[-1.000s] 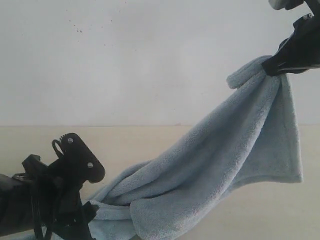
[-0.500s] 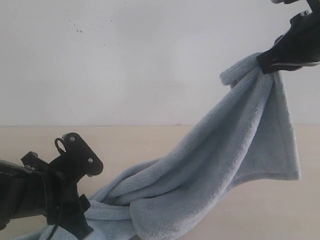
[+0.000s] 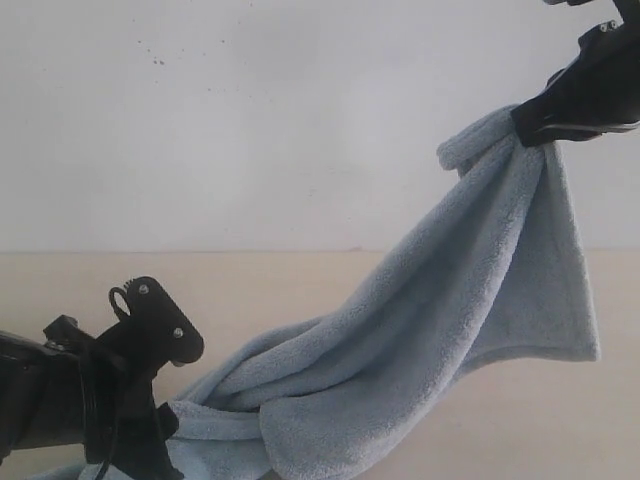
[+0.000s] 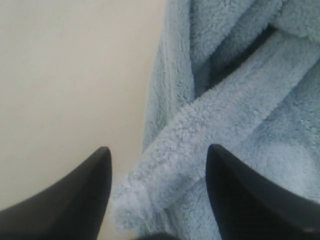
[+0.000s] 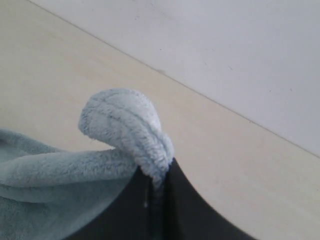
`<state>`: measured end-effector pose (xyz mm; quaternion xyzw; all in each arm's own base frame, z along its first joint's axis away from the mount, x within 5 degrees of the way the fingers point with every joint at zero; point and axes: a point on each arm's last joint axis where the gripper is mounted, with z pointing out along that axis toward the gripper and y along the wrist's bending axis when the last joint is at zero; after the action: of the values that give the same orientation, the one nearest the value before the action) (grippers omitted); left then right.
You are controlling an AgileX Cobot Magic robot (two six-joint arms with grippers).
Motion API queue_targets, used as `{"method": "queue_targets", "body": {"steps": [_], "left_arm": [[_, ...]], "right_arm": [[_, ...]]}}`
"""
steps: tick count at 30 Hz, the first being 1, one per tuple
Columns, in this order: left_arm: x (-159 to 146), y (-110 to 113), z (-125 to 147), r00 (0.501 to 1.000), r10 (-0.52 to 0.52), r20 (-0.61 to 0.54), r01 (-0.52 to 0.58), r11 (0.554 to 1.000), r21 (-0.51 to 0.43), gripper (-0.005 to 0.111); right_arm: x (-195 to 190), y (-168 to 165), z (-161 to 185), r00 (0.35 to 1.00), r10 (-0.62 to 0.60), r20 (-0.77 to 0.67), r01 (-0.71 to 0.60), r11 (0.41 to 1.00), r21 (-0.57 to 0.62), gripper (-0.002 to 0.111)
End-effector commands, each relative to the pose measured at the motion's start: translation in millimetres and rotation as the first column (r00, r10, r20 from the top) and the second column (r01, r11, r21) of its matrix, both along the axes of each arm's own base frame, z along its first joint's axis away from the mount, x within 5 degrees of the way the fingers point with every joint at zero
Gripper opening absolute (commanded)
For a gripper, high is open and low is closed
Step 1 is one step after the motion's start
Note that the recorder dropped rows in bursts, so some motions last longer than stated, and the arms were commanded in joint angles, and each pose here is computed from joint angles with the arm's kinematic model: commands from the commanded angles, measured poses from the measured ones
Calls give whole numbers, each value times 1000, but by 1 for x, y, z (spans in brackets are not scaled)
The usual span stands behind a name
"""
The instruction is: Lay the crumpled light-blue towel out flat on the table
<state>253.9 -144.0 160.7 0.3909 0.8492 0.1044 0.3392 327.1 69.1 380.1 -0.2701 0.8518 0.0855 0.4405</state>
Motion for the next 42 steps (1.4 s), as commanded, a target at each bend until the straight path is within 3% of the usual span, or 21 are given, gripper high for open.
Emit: {"method": "queue_targets", "body": {"steps": [1, 7, 15, 17, 22, 23, 29, 33, 39, 42], "left_arm": [[-8, 6, -10, 999, -13, -36, 14, 999, 39, 54], [-8, 6, -10, 999, -12, -35, 13, 999, 39, 54], [-4, 9, -16, 998, -61, -27, 64, 992, 105, 53], [-3, 8, -23, 995, -87, -38, 91, 987, 134, 46], [-3, 5, -34, 991, -108, -76, 118, 982, 147, 4], [-3, 5, -33, 992, -102, -75, 112, 984, 141, 5], [-13, -3, -4, 997, -72, -30, 72, 997, -14, 5], [-38, -21, 26, 983, -174, 58, 178, 981, -73, 5], [-96, -38, 27, 946, -321, 46, 324, 935, -143, 5], [-119, -41, 25, 938, -347, 22, 344, 916, -207, 5]], "right_arm": [[-2, -3, 4, 1000, -5, 20, 5, 1000, 5, 0], [-3, -1, 5, 1000, 2, 19, -2, 1000, 13, 0], [-5, 6, 5, 999, 34, 17, -35, 999, 34, 0], [-5, 6, 5, 999, 34, 17, -35, 999, 34, 0], [-6, 7, 4, 999, 42, 2, -42, 998, 39, 0], [-6, 7, 4, 999, 42, 2, -42, 998, 39, 0], [-5, 7, 5, 999, 41, 5, -41, 998, 40, 0], [-5, 7, 5, 999, 39, 7, -40, 998, 42, 0], [-5, 7, 5, 999, 39, 7, -40, 998, 44, 0], [-5, 7, 5, 999, 40, 5, -41, 998, 46, 0]]}}
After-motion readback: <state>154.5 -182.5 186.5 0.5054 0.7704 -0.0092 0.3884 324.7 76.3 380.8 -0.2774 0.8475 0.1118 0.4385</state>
